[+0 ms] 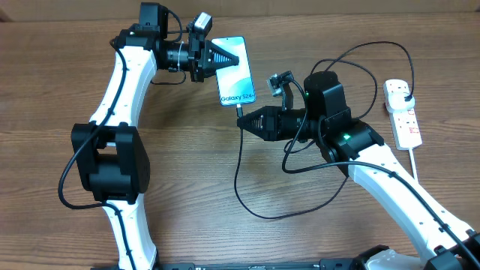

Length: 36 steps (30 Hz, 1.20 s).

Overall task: Plug charger to phone and switch on socket
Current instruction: 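Push the plug into the phone port while the left gripper holds the phone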

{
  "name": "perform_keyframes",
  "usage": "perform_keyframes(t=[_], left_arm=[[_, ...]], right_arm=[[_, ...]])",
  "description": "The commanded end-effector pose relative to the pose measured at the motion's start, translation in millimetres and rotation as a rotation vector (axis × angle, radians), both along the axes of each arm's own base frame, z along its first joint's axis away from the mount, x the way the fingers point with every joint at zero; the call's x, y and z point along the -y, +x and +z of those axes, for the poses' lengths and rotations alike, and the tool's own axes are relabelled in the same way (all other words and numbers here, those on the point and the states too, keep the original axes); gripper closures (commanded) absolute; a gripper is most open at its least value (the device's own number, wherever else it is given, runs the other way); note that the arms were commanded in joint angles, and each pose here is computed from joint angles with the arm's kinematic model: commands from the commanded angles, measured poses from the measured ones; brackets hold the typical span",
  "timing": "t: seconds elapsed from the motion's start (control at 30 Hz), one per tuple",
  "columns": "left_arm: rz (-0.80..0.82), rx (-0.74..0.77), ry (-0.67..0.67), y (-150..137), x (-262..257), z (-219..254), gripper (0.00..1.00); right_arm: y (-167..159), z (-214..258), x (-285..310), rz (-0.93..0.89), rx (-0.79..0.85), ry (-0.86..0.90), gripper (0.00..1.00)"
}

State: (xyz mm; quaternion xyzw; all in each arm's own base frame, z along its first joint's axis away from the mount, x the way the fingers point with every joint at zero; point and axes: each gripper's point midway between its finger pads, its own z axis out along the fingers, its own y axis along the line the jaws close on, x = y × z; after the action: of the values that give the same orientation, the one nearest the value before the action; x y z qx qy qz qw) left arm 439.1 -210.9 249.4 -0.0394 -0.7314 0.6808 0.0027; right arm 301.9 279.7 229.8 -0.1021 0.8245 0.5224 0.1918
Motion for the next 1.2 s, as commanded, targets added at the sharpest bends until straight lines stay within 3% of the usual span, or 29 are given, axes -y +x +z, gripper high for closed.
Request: perform_keyframes(t=[0.0, 1.17], left_arm=[[-0.026, 0.009, -0.041, -5.1, 4.7, 16.7, 0.95], [-0.027, 0.009, -0.041, -5.1, 4.7, 16.9, 0.95]], right_arm=[[-0.5, 9.0, 2.1, -0.008, 0.027, 0.009, 0.96], [4.3, 5.7, 6.4, -0.036, 0.025, -0.008, 0.96]])
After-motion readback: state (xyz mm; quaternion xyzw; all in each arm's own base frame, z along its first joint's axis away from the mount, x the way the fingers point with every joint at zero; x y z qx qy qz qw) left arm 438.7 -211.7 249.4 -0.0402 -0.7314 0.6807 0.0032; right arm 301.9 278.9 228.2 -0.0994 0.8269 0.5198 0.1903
